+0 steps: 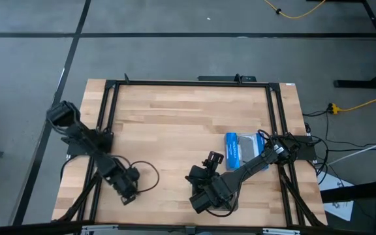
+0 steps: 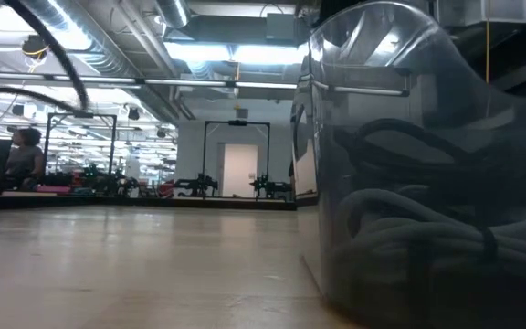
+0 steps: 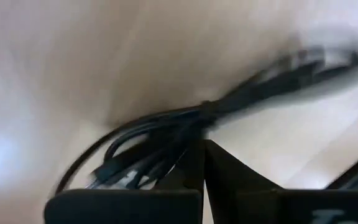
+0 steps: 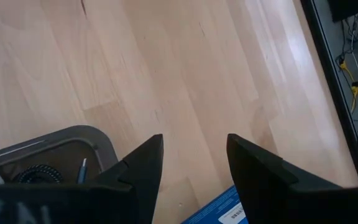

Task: Pick and place USB-C Cables
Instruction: Put the black charger cable into the black bin

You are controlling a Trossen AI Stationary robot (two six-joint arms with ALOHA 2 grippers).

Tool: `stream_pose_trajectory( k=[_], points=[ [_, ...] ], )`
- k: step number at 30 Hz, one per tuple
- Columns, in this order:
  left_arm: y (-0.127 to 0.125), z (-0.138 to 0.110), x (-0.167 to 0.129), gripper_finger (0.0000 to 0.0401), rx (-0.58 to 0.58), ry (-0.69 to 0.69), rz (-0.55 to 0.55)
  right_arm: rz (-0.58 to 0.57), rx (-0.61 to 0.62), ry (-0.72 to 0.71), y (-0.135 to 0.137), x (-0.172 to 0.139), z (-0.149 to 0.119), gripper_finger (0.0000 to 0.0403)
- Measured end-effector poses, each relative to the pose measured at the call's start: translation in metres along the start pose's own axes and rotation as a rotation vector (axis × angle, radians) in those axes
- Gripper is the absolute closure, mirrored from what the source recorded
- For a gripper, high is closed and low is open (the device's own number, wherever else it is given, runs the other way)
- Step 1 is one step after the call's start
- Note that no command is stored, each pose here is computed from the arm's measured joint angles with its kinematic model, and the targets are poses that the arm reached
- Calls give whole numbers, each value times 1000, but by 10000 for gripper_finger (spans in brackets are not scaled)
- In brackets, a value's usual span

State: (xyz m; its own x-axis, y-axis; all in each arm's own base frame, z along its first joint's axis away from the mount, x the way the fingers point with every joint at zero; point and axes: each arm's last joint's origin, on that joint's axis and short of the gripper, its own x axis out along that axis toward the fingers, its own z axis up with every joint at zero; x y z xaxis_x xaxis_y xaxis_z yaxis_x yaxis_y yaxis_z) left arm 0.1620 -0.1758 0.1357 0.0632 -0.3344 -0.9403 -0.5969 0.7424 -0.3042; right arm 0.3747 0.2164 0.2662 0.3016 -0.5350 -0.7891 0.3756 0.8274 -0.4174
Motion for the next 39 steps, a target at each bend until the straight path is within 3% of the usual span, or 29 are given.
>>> stream_pose_trajectory(
  k=[6,12,19,21,24,30,35,39],
  points=[
    [4,43,-6,401,39,-117,-22,8,4,-1,1,0,0,221],
    [17,105,-24,401,197,-354,-26,11,7,-3,1,0,0,221],
    [3,171,-91,401,423,-655,44,23,17,-10,2,-1,1,221],
    [-6,172,-111,401,459,-612,57,25,18,-10,2,-1,1,221],
    [-3,153,-126,401,438,-377,194,27,20,-12,3,-1,1,221],
    [20,118,-103,401,278,-75,344,18,10,-5,2,-1,1,221],
    [29,112,-56,401,255,-69,287,15,6,-3,1,-1,0,221],
    [10,124,-49,401,313,-228,167,13,2,-2,1,-1,0,221]
  ],
)
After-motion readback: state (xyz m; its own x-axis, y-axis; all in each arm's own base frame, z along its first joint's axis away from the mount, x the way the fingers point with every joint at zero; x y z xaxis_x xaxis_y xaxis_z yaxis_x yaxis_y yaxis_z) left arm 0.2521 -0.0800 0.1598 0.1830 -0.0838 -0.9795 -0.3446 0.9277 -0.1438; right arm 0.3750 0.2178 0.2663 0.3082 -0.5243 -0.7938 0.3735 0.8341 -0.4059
